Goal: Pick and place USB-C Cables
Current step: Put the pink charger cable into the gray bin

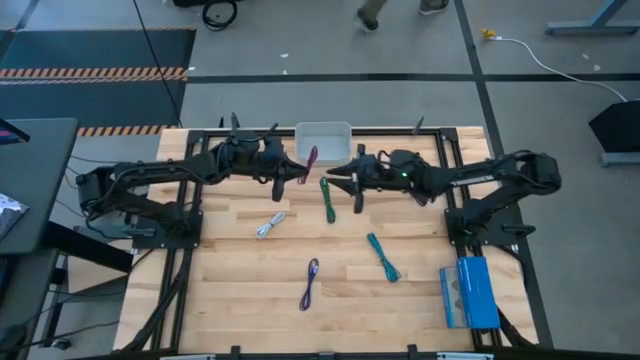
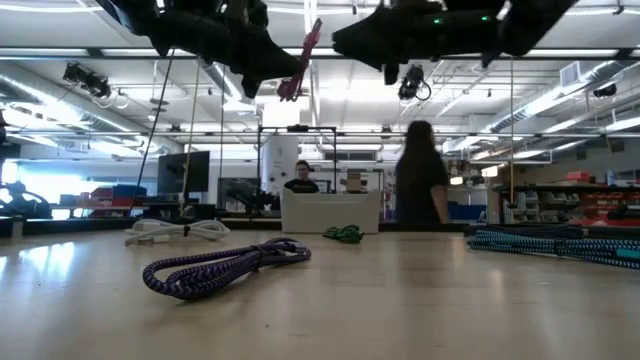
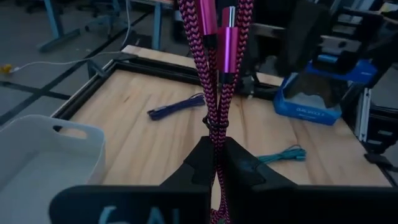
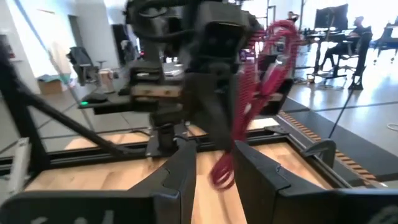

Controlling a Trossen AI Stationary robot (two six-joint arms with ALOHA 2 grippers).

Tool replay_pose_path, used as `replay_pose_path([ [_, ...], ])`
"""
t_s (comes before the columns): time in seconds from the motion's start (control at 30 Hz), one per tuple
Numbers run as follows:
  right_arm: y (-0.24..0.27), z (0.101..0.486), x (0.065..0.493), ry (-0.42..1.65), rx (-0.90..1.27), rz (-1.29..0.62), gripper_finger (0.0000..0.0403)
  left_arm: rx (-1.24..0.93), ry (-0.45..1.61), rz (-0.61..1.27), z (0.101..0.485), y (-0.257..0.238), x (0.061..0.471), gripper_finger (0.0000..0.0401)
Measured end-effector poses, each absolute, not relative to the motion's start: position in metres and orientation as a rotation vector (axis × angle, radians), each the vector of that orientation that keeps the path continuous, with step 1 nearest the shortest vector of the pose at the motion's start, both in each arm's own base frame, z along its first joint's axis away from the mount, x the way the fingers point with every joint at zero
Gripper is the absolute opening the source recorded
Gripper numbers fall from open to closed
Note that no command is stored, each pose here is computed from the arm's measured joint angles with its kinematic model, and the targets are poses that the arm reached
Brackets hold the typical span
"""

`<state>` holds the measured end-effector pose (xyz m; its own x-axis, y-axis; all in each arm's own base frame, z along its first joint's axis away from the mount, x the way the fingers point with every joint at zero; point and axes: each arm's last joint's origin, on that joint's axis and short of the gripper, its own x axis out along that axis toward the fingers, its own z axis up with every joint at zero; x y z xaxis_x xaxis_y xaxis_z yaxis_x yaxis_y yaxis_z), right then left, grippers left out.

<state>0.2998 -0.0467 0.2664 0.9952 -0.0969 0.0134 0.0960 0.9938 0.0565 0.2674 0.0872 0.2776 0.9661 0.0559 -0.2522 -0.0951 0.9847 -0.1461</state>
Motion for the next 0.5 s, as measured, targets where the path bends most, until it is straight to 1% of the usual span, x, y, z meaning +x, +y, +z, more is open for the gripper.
replay_pose_path([
  [0.1, -0.051, 0.264, 0.31, -0.004, 0.056, -0.099, 0.011, -0.105, 0.248, 0.18, 0.278, 0.093, 0.266, 0.0018],
  [0.2, -0.053, 0.264, 0.313, -0.003, 0.049, -0.097, 0.011, -0.074, 0.265, 0.315, 0.281, 0.114, 0.26, 0.0018],
  [0.27, -0.053, 0.265, 0.313, -0.01, 0.04, -0.096, 0.011, -0.075, 0.276, 0.362, 0.283, 0.13, 0.262, 0.0018],
  [0.33, -0.053, 0.267, 0.311, -0.014, 0.026, -0.096, 0.011, -0.075, 0.299, 0.387, 0.282, 0.145, 0.264, 0.0018],
  [0.5, -0.051, 0.279, 0.305, -0.054, 0.001, -0.092, 0.011, -0.048, 0.317, 0.369, 0.289, 0.178, 0.289, 0.0018],
])
